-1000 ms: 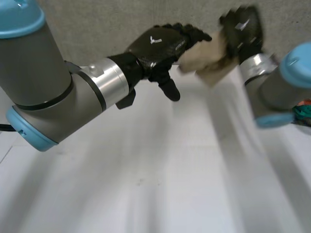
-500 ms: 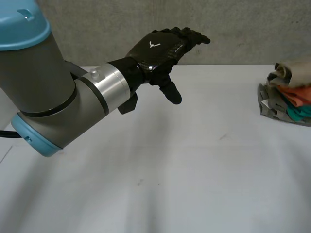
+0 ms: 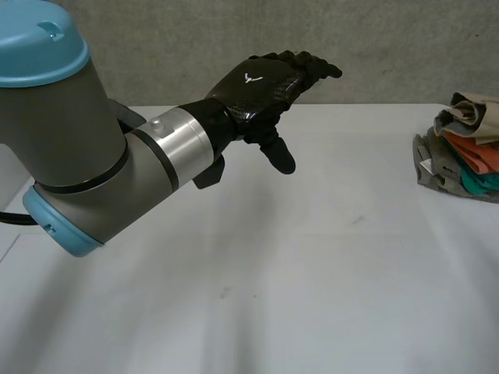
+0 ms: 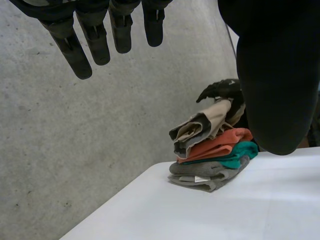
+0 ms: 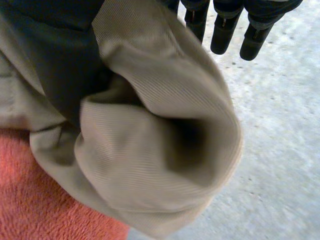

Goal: Fold the laundry.

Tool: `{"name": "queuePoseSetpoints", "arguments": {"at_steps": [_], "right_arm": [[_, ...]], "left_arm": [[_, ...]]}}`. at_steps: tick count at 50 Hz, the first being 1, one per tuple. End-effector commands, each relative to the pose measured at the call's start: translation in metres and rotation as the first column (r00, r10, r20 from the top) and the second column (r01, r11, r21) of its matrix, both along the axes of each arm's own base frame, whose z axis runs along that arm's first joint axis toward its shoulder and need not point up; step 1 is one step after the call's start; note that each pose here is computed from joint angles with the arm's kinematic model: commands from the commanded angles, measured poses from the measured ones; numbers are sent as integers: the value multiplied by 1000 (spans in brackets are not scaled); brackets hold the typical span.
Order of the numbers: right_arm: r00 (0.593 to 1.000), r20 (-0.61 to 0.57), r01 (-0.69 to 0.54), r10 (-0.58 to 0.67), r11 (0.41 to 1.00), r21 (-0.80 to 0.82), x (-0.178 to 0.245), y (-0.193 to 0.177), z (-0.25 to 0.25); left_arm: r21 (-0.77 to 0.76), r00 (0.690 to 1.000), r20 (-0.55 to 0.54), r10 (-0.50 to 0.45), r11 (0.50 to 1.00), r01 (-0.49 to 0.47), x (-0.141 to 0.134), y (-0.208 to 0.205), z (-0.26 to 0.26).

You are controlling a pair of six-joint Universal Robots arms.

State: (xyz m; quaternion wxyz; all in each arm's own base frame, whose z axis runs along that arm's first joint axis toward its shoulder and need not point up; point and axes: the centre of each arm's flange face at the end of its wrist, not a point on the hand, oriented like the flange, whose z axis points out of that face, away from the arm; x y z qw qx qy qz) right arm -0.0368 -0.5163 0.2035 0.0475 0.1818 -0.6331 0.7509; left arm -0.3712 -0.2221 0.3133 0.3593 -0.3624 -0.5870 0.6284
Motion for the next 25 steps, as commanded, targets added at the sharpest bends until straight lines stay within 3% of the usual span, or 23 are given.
{"name": "queuePoseSetpoints", "arguments": {"at_steps": [1,6,10,14,16,19,21,22,25], "right_arm": [[995,47,84,-89,991,102,2,42,28],[975,43,207,-216,967,146,-28,72,63],[921,-37,388,-387,909,150,-62,89,88],[810,-190,571,-555,820,43,-85,93,118],[724,-239,657,-647,752,-46,-95,94,139],[677,-213,679,-704,710,-187,-84,90,171],[710,-185,631,-679,731,-259,-58,85,187],[758,-152,566,-634,756,-329,-26,83,203],[827,-98,465,-553,772,-433,23,88,229]], "left_arm": [[7,1000,4,-10,1000,10,-1,4,-1],[15,1000,6,-8,1000,8,0,5,-1],[25,1000,3,-12,1000,12,0,7,-2],[22,1000,-23,-13,1000,13,1,8,7],[14,999,-52,-11,1000,12,2,7,16],[2,995,-100,-13,1000,13,2,6,31],[-20,987,-157,-19,1000,16,1,4,50],[-31,984,-178,-19,999,14,2,3,58],[-94,961,-275,14,995,-42,11,-5,96]]}}
